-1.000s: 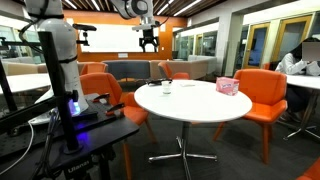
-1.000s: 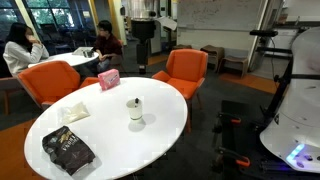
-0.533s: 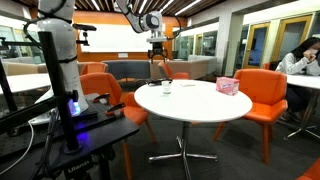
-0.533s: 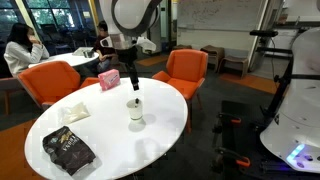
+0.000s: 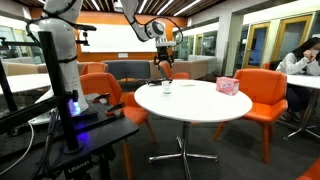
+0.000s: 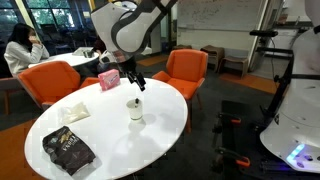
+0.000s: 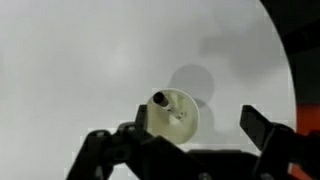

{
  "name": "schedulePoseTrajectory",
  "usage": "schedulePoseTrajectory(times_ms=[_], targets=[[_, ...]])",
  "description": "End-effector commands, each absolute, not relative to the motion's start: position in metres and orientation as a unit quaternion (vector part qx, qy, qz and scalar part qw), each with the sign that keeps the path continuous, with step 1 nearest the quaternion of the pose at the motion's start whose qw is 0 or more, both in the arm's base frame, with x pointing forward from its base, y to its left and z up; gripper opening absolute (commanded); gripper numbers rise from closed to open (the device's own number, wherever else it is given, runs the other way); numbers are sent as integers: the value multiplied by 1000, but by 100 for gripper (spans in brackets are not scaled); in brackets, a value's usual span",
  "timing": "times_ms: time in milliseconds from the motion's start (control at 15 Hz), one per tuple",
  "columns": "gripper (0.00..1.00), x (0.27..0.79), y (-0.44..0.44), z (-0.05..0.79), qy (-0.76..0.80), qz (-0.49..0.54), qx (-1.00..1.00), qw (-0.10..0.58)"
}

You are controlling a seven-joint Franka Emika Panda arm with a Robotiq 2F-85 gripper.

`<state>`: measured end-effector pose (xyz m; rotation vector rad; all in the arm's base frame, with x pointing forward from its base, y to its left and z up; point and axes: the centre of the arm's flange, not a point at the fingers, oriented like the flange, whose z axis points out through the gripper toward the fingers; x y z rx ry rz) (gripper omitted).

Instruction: Put the marker on the table

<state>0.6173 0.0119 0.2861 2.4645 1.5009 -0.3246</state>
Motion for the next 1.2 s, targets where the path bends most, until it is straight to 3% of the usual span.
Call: schedulePoseTrajectory(times_ms=[0, 667, 733, 800, 933, 1000, 1067, 1133], targets=[[100, 626, 12, 277, 581, -140, 785, 159], [100, 623, 18, 261, 583, -144, 783, 162], [93, 623, 21, 254, 587, -144, 781, 157], [76, 623, 23, 245, 589, -146, 780, 154], [67, 625, 28, 228, 593, -149, 779, 141], [57, 626, 31, 222, 591, -151, 780, 142], [53, 627, 32, 217, 592, -153, 779, 140], [64, 629, 32, 214, 590, -153, 780, 139]])
